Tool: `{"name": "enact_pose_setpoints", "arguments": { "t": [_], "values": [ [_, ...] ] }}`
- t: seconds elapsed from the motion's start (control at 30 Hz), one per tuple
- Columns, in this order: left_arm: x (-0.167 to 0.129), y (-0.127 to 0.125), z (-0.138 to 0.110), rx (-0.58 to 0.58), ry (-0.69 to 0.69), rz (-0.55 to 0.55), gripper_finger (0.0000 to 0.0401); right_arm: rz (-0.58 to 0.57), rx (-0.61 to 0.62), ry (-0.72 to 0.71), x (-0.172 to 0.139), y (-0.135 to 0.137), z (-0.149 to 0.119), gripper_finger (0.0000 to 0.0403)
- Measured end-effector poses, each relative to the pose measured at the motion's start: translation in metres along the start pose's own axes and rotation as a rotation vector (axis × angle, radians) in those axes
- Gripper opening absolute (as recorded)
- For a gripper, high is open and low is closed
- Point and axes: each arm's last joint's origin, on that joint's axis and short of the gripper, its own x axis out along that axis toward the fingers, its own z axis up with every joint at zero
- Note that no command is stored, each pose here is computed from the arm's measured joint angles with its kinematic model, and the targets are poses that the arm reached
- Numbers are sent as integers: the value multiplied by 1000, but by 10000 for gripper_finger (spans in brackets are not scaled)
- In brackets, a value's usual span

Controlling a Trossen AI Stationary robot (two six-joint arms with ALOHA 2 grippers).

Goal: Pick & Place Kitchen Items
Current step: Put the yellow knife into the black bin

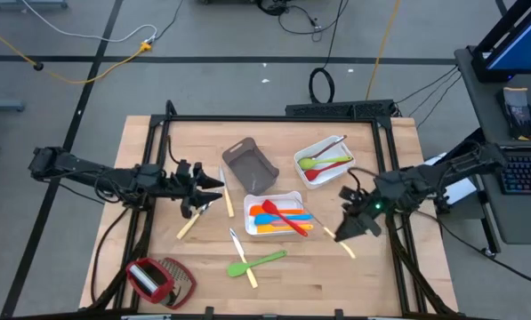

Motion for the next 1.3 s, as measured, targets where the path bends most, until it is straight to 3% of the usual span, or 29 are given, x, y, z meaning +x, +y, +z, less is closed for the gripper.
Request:
{"name": "enact_pose_setpoints", "arguments": {
  "t": [0.37, 0.7, 0.9, 1.1, 1.3],
  "values": [
    [0, -1, 8, -21, -107, 38, 216, 159, -87, -100, 18, -23, 70, 47],
    [16, -8, 9, -90, -207, -38, 216, 234, -168, -244, 23, -62, 126, 47],
    [45, -16, 15, -91, -247, -25, 216, 231, -222, -325, 22, -77, 142, 47],
    [83, -30, 32, -5, -265, -11, 216, 213, -306, -406, 22, -79, 146, 47],
    [115, -37, 47, 57, -314, 118, 216, 167, -391, -458, 23, -80, 147, 47]
  ]
}}
